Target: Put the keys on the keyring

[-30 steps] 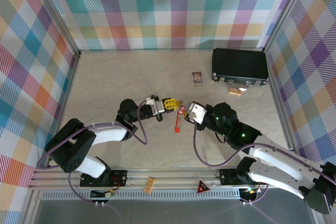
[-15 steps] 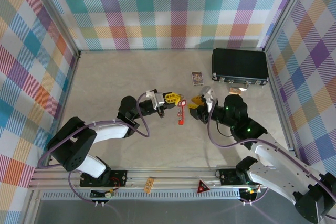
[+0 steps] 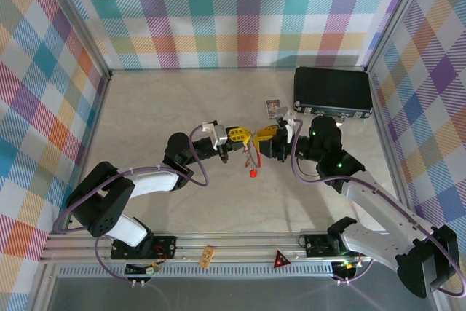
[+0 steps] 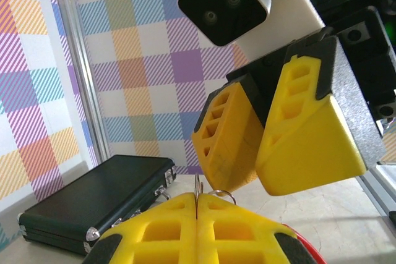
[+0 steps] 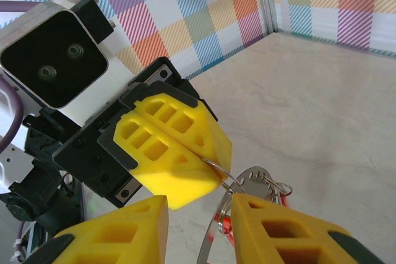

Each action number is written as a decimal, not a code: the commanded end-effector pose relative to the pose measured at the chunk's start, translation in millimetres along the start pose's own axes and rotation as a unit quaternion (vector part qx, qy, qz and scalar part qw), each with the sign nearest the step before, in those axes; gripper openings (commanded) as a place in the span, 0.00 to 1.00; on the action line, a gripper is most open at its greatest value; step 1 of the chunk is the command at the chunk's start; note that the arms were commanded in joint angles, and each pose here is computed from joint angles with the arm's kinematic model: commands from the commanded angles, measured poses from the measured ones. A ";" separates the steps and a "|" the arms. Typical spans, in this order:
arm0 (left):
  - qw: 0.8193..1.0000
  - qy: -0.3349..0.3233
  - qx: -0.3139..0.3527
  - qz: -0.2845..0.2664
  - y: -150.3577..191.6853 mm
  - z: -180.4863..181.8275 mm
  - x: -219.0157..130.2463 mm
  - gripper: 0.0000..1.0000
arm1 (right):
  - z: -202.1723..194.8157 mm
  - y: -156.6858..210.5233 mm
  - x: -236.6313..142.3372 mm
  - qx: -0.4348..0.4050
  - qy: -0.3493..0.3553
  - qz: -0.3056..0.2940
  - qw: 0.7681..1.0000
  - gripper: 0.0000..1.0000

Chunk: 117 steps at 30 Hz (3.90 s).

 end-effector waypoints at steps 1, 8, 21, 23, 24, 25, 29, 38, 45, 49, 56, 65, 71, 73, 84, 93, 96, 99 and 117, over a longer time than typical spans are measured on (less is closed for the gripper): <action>0.999 0.009 0.012 -0.038 -18.4 2.5 6.2 0.00 | 9.4 -17.0 -0.7 -0.012 -0.031 -0.013 0.999 0.30; 0.999 0.014 0.012 -0.040 -19.8 1.1 5.4 0.00 | 0.5 -18.5 0.2 -0.008 -0.022 -0.011 1.000 0.24; 0.998 0.030 0.006 -0.046 -23.7 -1.1 5.8 0.00 | -5.1 -21.7 6.9 -0.005 -0.037 0.005 0.999 0.19; 0.998 0.029 0.006 -0.047 -24.5 -1.1 5.4 0.00 | -5.9 -20.8 7.2 -0.004 -0.039 0.008 0.999 0.17; 0.998 0.028 0.007 -0.047 -25.0 -0.9 5.3 0.00 | -6.6 -20.0 6.9 -0.003 -0.039 0.009 0.999 0.17; 0.998 0.029 0.008 -0.048 -25.5 -1.0 5.2 0.00 | -7.4 -19.3 7.0 -0.002 -0.038 0.011 0.999 0.17; 0.998 0.035 0.006 -0.049 -25.9 -1.9 5.7 0.00 | -9.3 -17.5 7.2 -0.002 -0.041 0.014 0.999 0.16; 0.997 0.048 -0.001 -0.052 -27.8 -3.9 5.7 0.00 | -13.0 -19.8 8.2 0.004 -0.045 0.011 0.999 0.20; 0.998 0.048 -0.008 -0.051 -26.6 -3.0 7.1 0.00 | -10.6 -18.2 8.8 0.004 -0.061 0.021 0.998 0.02; 0.998 0.044 -0.016 -0.049 -24.4 -1.9 8.1 0.00 | -9.7 -16.7 5.1 -0.003 -0.052 0.018 0.999 0.01; 0.998 0.024 -0.042 -0.042 -20.8 6.6 9.8 0.13 | -10.3 -14.9 -1.4 -0.018 -0.024 0.013 0.999 0.00; 0.998 -0.003 -0.061 -0.029 -17.3 18.8 5.4 0.27 | -12.5 -13.6 -7.4 -0.035 0.012 0.014 0.999 0.00; 0.997 -0.047 -0.064 -0.012 -15.9 27.8 -1.4 0.31 | -13.4 -13.3 -8.6 -0.041 0.023 0.021 0.999 0.00; 0.996 -0.059 -0.065 0.004 -15.1 29.9 -3.7 0.32 | -14.5 -12.7 -8.7 -0.043 0.027 0.025 0.998 0.00; 0.981 -0.101 -0.048 0.156 -20.6 30.3 -20.7 0.26 | -14.6 -12.5 -4.8 -0.055 0.036 0.051 0.997 0.00; 0.982 -0.059 -0.034 0.179 -13.2 20.2 -21.0 0.26 | -3.0 -13.0 5.5 -0.127 0.079 0.126 0.981 0.00; 0.983 -0.042 -0.029 0.174 -12.2 17.7 -19.0 0.26 | -2.2 -15.2 6.5 -0.151 0.097 0.143 0.973 0.00; 0.984 -0.034 -0.023 0.173 -10.9 17.2 -18.0 0.26 | -4.0 -16.7 6.9 -0.175 0.113 0.161 0.965 0.00; 0.987 0.050 -0.059 0.138 3.6 4.0 -2.0 0.27 | -1.5 -7.0 20.2 -0.279 0.169 0.216 0.920 0.00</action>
Point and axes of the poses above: each hand's point on the last joint's axis, 136 mm out from that joint toward the fingers, its own x axis out along the fingers, its own z axis along the line the jaws close on, y = z × x, the point moved 7 cm from there along -x, back along the fingers, and after that the axes turned 13 degrees about x, right-handed, at the moved point
